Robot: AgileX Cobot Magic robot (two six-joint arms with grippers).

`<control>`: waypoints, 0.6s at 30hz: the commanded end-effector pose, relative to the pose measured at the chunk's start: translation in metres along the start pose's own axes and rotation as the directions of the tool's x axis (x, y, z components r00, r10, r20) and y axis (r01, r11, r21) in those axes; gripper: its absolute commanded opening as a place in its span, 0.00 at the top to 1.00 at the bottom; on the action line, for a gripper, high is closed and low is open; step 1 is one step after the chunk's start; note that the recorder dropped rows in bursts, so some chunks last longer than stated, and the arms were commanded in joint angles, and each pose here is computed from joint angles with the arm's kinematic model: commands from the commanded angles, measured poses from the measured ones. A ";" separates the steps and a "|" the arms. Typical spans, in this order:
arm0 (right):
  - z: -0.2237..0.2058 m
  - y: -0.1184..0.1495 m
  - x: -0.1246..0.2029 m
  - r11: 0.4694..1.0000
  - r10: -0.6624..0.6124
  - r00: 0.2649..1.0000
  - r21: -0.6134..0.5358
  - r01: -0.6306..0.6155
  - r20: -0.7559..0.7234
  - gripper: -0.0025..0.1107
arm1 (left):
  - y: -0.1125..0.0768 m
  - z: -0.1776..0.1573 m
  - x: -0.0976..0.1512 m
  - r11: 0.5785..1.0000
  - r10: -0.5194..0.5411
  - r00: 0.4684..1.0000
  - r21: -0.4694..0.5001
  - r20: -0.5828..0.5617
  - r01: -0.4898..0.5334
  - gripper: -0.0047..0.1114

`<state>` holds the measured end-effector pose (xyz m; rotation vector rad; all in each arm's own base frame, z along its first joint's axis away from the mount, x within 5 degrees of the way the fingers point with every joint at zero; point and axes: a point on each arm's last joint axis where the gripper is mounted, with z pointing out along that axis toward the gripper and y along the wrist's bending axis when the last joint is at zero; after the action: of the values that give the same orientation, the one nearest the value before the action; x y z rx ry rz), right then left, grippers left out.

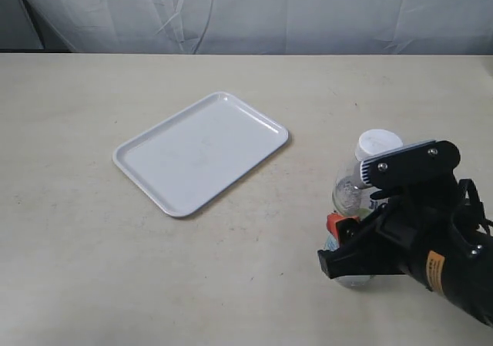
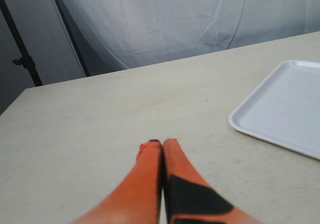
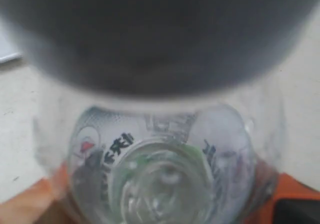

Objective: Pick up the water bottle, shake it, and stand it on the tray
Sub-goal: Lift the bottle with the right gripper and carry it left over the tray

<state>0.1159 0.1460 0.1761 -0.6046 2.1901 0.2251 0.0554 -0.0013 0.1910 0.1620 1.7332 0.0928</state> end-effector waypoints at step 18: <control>-0.009 0.044 -0.114 0.991 -0.015 0.952 -0.124 0.056 0.307 0.98 | 0.000 0.000 0.000 1.000 0.001 1.000 -0.001 0.010 -0.001 0.96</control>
<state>0.1275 0.2051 0.2327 -0.7204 2.0162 0.5051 0.0554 -0.0013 0.1910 0.1620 1.7332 0.0928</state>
